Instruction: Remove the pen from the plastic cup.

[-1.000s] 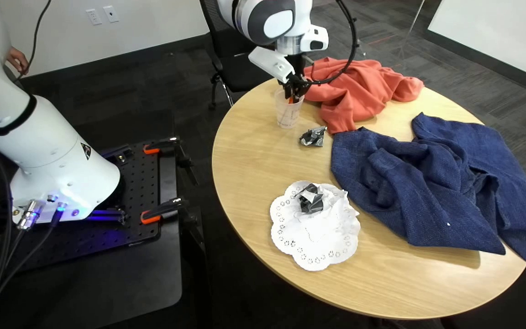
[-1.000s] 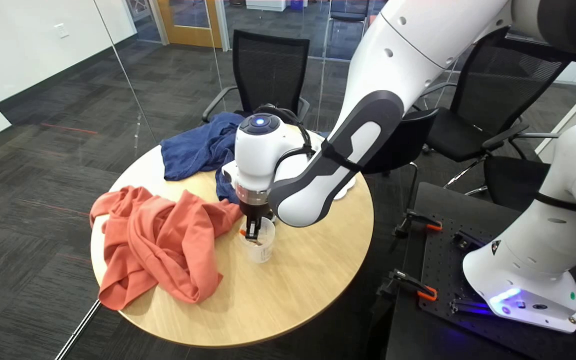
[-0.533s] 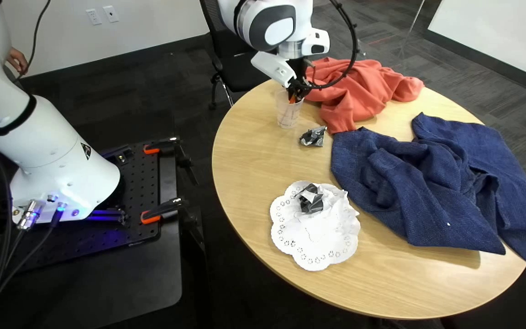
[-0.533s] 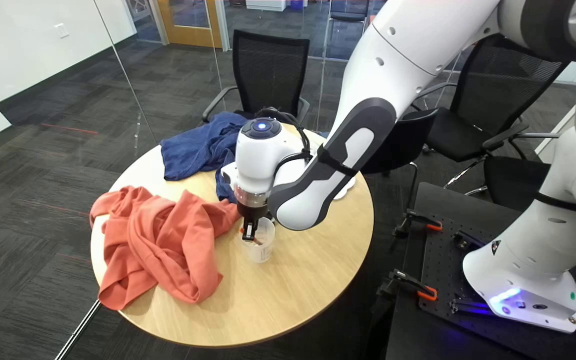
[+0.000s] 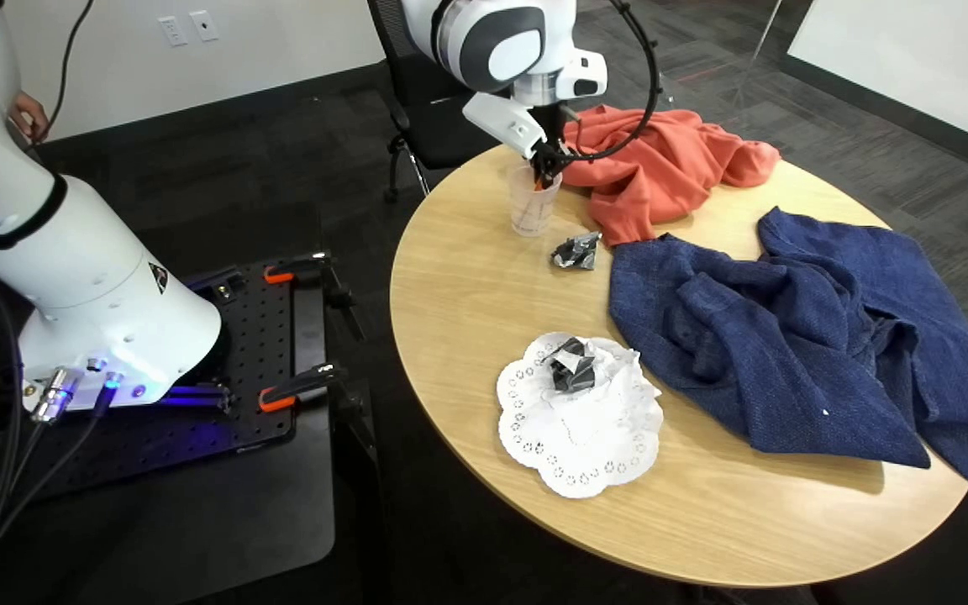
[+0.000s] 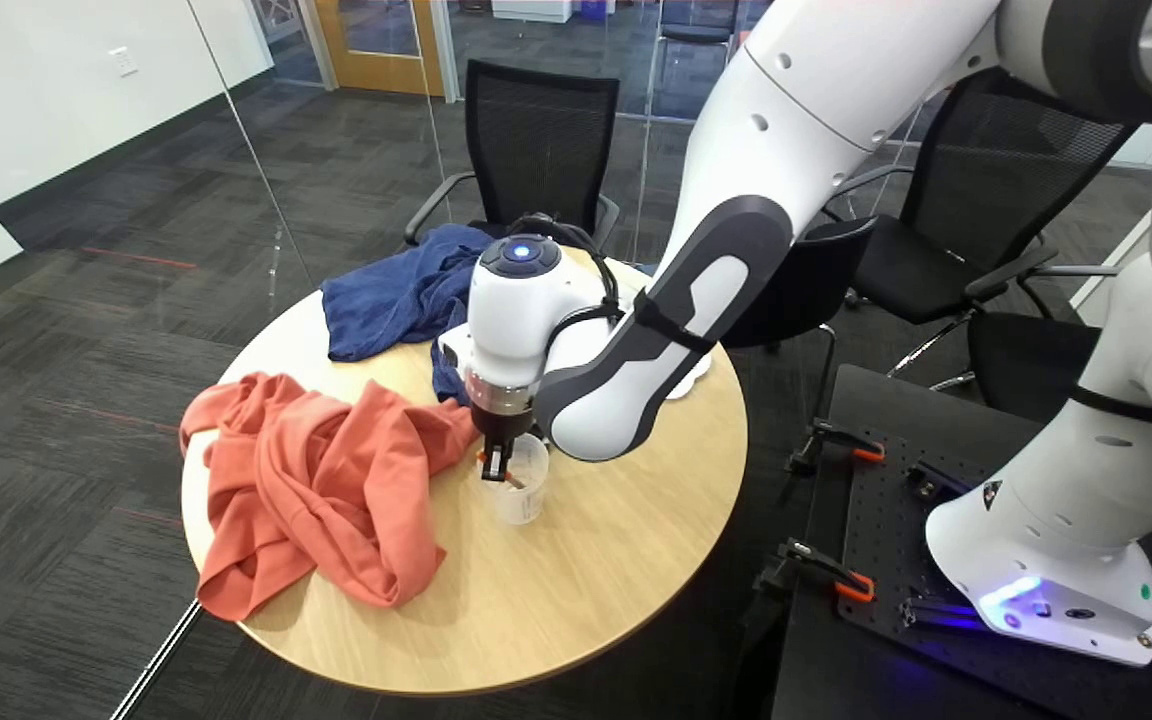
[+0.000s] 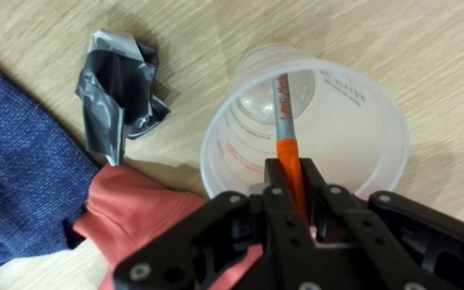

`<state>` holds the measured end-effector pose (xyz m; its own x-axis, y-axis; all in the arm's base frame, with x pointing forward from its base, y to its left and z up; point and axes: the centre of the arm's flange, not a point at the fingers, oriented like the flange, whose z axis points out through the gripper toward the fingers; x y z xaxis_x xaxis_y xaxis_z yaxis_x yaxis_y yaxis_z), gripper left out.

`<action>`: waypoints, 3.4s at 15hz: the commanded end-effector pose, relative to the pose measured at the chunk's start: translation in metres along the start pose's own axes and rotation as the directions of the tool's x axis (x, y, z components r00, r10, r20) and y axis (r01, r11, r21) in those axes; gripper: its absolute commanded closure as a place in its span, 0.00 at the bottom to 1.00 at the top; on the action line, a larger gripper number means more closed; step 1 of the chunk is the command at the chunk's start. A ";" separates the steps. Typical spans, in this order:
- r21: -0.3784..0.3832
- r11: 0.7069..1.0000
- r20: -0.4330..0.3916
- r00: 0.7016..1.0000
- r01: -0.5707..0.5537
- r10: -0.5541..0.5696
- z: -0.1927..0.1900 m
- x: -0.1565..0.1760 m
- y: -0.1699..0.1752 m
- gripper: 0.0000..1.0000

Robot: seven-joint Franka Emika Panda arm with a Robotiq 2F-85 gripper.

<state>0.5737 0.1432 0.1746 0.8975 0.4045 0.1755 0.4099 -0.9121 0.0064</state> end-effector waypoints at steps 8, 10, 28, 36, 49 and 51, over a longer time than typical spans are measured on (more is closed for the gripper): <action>-0.109 0.993 -0.111 0.992 0.051 -0.064 -0.129 -0.036 -0.035 0.96; -0.133 0.989 -0.133 0.988 0.061 -0.079 -0.151 -0.045 -0.040 0.96; -0.022 0.878 0.088 0.876 0.478 -0.475 -0.094 -0.087 -0.068 0.96; 0.056 0.798 0.087 0.793 0.600 -0.602 -0.044 -0.073 -0.084 0.96; 0.108 0.789 0.202 0.764 0.604 -0.613 -0.007 -0.044 -0.099 0.96; 0.102 0.788 0.205 0.762 0.608 -0.614 -0.004 -0.042 -0.101 0.71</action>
<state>0.4860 0.2091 0.1726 0.4628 0.8853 -0.0458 0.8863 -0.4631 0.0030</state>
